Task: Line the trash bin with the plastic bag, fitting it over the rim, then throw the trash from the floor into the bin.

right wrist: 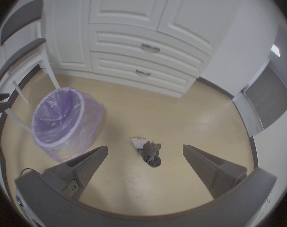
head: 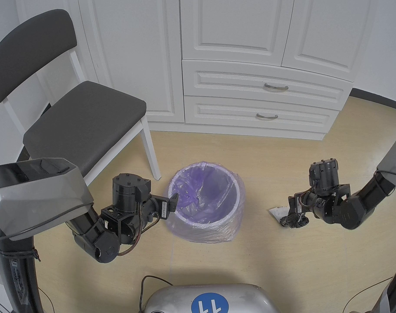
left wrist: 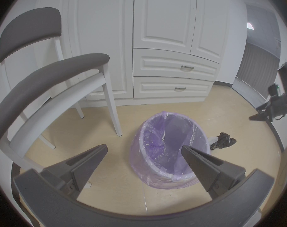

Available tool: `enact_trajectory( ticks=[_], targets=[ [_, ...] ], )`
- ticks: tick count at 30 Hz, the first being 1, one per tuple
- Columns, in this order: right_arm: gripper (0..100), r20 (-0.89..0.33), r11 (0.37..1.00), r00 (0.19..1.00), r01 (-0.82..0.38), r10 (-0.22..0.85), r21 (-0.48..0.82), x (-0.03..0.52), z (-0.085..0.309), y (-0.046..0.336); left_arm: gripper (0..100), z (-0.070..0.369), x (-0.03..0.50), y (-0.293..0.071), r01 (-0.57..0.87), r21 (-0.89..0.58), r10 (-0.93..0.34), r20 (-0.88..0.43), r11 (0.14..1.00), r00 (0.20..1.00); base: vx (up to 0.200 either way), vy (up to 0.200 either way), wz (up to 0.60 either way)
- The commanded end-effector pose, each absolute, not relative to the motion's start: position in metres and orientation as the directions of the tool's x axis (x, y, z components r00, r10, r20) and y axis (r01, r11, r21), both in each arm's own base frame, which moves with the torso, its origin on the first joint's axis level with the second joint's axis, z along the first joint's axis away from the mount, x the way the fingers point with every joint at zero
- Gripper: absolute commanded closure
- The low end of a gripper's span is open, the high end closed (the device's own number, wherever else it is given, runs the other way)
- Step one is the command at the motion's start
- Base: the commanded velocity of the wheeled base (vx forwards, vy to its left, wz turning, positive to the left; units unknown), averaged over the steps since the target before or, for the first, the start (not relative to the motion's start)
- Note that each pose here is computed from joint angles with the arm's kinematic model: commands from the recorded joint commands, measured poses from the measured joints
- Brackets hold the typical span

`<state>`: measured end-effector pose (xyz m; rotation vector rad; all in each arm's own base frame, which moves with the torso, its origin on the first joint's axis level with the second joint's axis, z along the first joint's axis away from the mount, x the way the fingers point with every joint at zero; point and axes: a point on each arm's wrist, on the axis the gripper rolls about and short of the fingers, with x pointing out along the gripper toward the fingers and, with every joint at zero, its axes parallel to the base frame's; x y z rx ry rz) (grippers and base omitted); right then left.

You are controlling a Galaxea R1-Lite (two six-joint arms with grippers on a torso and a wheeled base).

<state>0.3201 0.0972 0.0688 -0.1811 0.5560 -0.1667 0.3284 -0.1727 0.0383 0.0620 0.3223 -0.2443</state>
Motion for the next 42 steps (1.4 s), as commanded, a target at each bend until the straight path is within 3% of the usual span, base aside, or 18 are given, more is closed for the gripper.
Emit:
enact_trajectory(
  ticks=[1,2,3,5,11,16,20,34,35,42],
  targets=[
    [0,-0.742,0.985,0.666,0.164,-0.075,0.047,0.382,0.048,0.071,0,0.060,0.303,-0.156,0.229,-0.025,-0.227,-0.263,0.973,0.938,0.000,0.000,0.00],
    [0,-0.795,0.979,0.607,0.175,-0.020,0.109,0.394,0.048,0.063,0,0.061,0.300,-0.154,0.224,-0.027,-0.223,-0.259,0.974,0.940,0.000,0.000,0.00],
    [0,-0.795,0.979,0.607,0.175,-0.020,0.109,0.394,0.048,0.063,0,0.061,0.300,-0.154,0.224,-0.027,-0.223,-0.259,0.974,0.940,0.000,0.000,0.00],
    [0,-0.847,0.969,0.532,0.204,0.011,0.141,0.415,0.031,0.051,0,0.062,0.292,-0.149,0.212,-0.044,-0.216,-0.255,0.976,0.942,0.000,0.000,0.00],
    [0,-0.854,0.953,0.519,0.271,-0.026,0.135,0.469,-0.037,0.017,0,0.055,0.280,-0.135,0.183,-0.075,-0.196,-0.257,0.980,0.946,0.000,0.000,0.00],
    [0,-0.854,0.960,0.519,0.255,-0.038,0.112,0.495,-0.053,0.007,0,0.053,0.276,-0.127,0.169,-0.083,-0.184,-0.231,0.982,0.955,0.000,0.000,0.00],
    [0,-0.909,0.967,0.413,0.249,-0.048,0.062,0.502,-0.086,0.000,0,0.058,0.277,-0.127,0.172,-0.081,-0.185,-0.206,0.982,0.961,0.000,0.000,0.00],
    [0,-0.918,0.979,0.389,0.206,-0.083,-0.001,0.499,-0.117,-0.019,0,0.062,0.279,-0.136,0.207,-0.041,-0.211,-0.182,0.977,0.960,0.000,0.000,0.00],
    [100,-0.914,0.979,0.396,0.204,-0.085,-0.003,0.499,-0.118,-0.018,0,0.062,0.279,-0.136,0.207,-0.041,-0.211,-0.180,0.977,0.961,0.000,0.000,0.00],
    [100,-0.897,0.980,0.434,0.199,-0.087,0.001,0.503,-0.115,-0.010,0,0.068,0.279,-0.134,0.198,-0.044,-0.202,-0.162,0.979,0.966,0.000,0.000,0.00]
  ],
)
